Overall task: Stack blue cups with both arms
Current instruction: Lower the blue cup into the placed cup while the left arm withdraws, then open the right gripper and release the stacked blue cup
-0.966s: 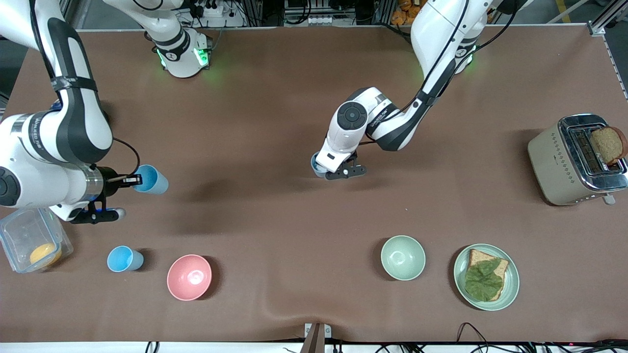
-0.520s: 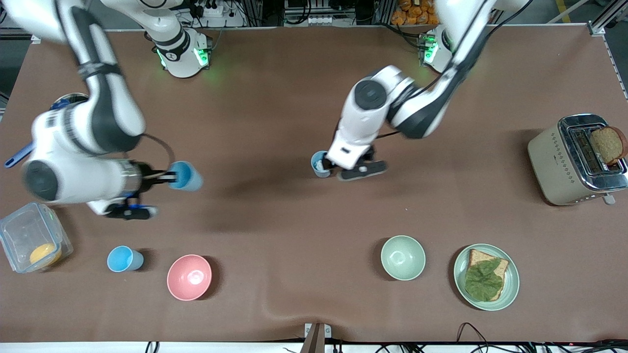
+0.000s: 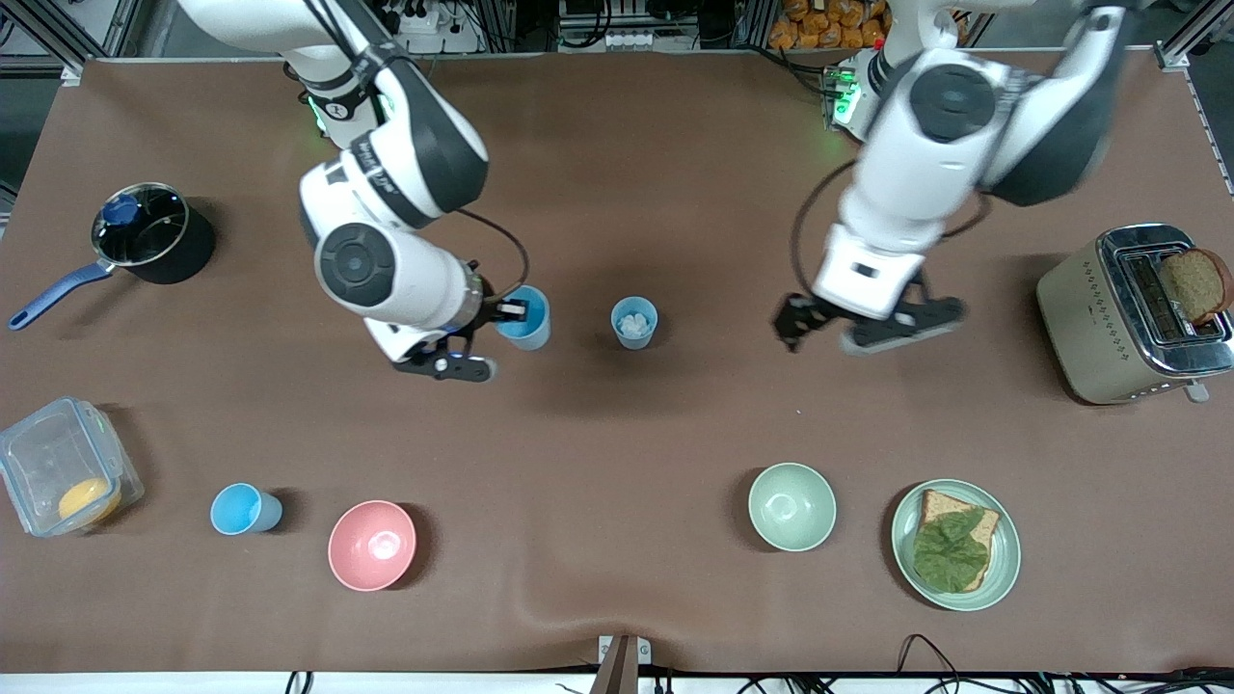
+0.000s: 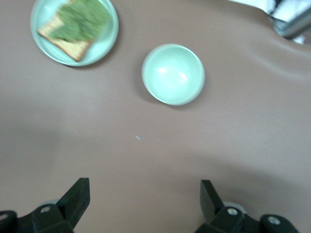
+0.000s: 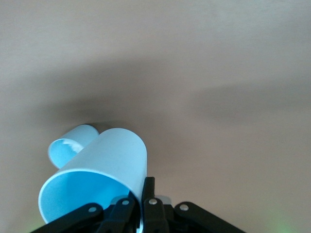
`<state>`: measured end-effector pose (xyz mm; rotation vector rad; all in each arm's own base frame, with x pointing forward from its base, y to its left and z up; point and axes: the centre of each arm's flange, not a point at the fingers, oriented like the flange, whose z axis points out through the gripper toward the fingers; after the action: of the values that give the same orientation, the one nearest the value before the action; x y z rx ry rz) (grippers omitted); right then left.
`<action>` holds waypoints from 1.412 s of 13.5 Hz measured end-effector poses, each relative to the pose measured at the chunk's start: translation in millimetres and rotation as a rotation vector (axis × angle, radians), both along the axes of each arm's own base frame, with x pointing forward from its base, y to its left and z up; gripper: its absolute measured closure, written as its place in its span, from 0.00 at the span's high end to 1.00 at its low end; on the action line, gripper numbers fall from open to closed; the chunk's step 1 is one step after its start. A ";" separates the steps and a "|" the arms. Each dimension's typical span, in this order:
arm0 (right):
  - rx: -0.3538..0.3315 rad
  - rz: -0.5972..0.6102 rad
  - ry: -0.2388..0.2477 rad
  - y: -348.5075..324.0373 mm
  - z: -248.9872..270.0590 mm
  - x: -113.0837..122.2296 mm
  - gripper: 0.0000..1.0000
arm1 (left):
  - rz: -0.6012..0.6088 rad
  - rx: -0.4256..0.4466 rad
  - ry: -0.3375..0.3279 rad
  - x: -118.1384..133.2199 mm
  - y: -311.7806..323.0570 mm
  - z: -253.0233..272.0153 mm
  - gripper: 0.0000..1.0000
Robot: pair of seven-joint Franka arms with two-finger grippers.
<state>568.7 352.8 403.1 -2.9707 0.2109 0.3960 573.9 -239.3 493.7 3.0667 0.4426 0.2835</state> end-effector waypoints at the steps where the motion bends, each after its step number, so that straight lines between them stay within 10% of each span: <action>1: 0.004 0.016 -0.008 12.2 -4.0 -4.8 0.04 | -0.014 0.011 0.001 5.9 18.4 2.2 1.00; 12: -0.020 0.151 -0.079 131.8 -65.6 -45.9 0.04 | -0.207 0.056 0.194 19.7 221.9 63.6 1.00; 19: -0.055 0.165 -0.082 151.5 -87.8 -61.4 0.04 | -0.270 0.062 0.268 -4.0 188.2 102.5 1.00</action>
<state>507.3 504.2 315.3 -3.0613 -0.0331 0.2898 569.9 -51.1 596.2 3.1832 0.0212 -0.1262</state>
